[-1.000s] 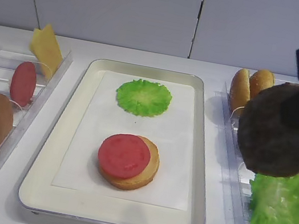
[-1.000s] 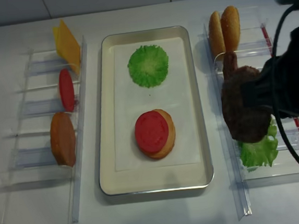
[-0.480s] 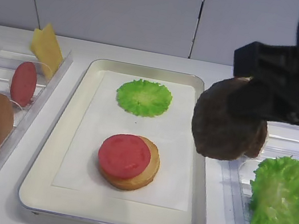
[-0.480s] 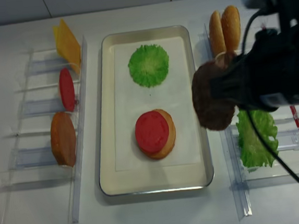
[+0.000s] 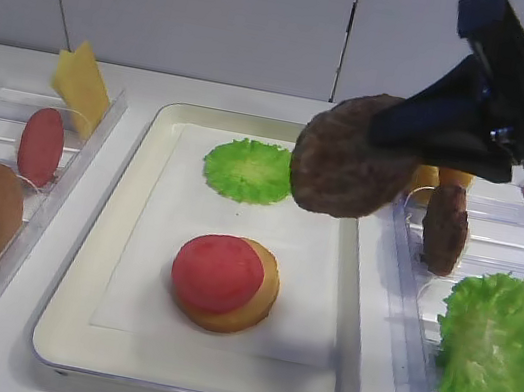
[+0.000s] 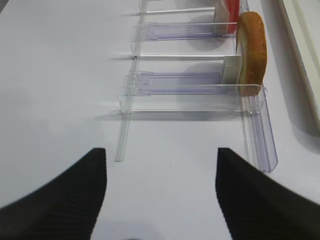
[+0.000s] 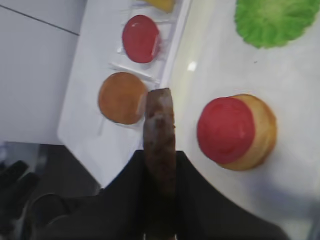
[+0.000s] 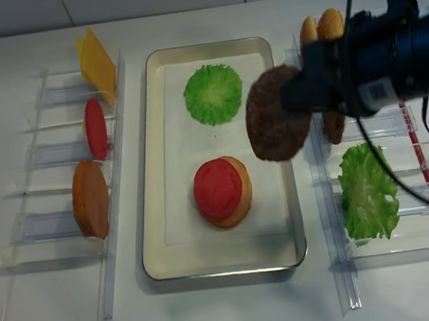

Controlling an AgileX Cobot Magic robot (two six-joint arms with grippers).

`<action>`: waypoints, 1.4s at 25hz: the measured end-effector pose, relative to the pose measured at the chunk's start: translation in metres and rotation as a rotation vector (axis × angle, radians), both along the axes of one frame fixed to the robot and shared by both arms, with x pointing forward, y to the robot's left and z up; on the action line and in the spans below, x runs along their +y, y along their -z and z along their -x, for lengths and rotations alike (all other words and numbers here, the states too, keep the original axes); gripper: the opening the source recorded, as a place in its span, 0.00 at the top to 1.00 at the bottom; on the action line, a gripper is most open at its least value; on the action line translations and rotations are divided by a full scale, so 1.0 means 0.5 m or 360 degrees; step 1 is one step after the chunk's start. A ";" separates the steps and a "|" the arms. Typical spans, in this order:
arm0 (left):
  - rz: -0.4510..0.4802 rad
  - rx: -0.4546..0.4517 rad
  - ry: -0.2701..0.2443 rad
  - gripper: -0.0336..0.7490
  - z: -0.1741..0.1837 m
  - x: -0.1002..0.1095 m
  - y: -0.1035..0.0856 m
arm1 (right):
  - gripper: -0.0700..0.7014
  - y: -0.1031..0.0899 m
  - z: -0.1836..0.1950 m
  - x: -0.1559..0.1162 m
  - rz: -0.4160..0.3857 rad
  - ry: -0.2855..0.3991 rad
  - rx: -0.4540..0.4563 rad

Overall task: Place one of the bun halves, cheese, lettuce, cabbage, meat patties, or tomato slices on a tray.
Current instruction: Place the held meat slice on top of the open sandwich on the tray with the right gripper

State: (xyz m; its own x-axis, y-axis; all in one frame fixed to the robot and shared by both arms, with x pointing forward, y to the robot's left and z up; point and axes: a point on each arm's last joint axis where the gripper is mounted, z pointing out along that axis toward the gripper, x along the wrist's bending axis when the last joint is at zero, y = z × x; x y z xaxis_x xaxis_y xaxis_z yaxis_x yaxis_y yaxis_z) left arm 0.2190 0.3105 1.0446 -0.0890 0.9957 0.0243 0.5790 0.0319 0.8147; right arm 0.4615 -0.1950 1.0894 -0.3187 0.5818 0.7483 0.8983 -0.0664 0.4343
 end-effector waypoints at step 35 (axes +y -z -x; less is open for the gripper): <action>0.0000 0.0000 0.0000 0.35 0.000 0.000 0.000 | 0.74 0.175 -0.111 0.101 -0.0375 -0.0205 0.0398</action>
State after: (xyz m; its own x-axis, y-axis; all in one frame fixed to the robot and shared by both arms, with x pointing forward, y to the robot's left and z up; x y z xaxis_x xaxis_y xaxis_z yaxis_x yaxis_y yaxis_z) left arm 0.2190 0.3105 1.0446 -0.0890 0.9957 0.0243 0.5790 0.0319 0.8147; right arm 0.5168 -0.1445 1.0018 -0.1685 0.3512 0.9210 0.9823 -0.0177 0.1864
